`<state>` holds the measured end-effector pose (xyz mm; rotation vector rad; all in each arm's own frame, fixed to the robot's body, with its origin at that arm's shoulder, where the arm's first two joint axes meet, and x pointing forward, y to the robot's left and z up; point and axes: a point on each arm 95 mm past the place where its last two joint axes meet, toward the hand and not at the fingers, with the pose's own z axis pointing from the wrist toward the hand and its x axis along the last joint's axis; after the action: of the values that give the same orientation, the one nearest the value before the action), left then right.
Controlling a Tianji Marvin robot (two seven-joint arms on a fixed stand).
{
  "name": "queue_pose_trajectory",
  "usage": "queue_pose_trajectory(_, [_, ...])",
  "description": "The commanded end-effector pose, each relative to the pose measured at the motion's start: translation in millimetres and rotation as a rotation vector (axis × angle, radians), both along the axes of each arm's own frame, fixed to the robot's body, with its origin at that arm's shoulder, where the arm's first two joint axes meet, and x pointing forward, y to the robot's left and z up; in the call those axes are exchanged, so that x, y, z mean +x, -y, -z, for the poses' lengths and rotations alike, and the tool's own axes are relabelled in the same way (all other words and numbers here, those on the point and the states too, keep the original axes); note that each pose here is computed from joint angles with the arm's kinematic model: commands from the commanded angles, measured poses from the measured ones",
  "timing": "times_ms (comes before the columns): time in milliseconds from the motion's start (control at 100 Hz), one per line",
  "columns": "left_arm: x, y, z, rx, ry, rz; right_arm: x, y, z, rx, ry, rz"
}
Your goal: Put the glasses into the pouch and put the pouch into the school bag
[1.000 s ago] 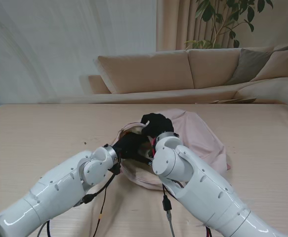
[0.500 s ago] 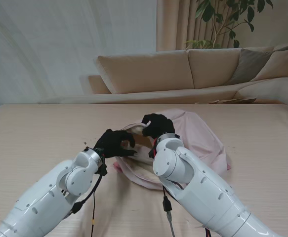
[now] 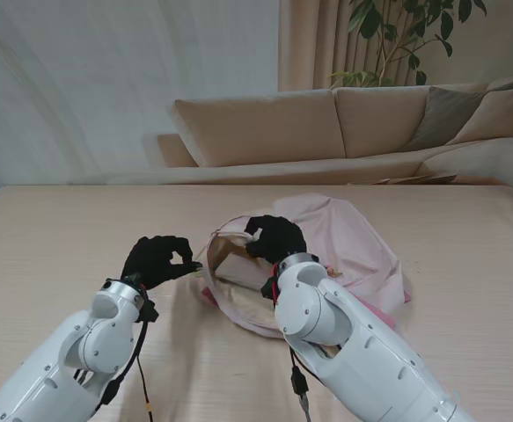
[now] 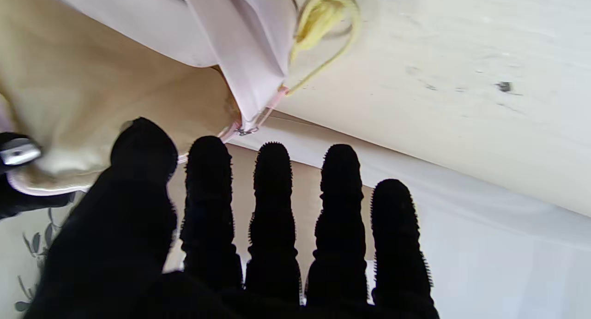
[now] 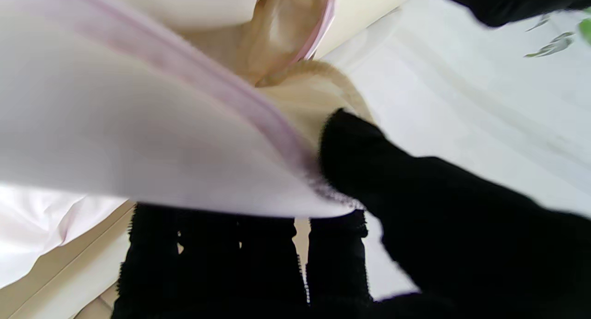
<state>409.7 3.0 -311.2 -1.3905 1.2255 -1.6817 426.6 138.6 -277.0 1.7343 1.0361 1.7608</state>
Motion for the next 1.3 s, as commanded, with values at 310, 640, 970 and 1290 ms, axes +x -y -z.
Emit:
queue_pose_trajectory(310, [-4.8,-2.3,0.8,-0.022,0.007,-0.041,-37.3,-17.4,52.6,-0.129,-0.108,-0.211])
queue_pose_trajectory(640, [-7.1,-5.9,5.2,-0.027,0.003,-0.058,-45.1,-44.5,94.1,-0.383,-0.034,-0.176])
queue_pose_trajectory(970, [-10.9,-8.1,10.7,-0.035,-0.010,-0.069,-43.8,-64.6,110.4,-0.533,0.037,-0.137])
queue_pose_trajectory(1290, [-12.4,-8.1,11.3,-0.027,-0.016,-0.072,-25.7,-73.5,120.7,-0.610,0.100,-0.077])
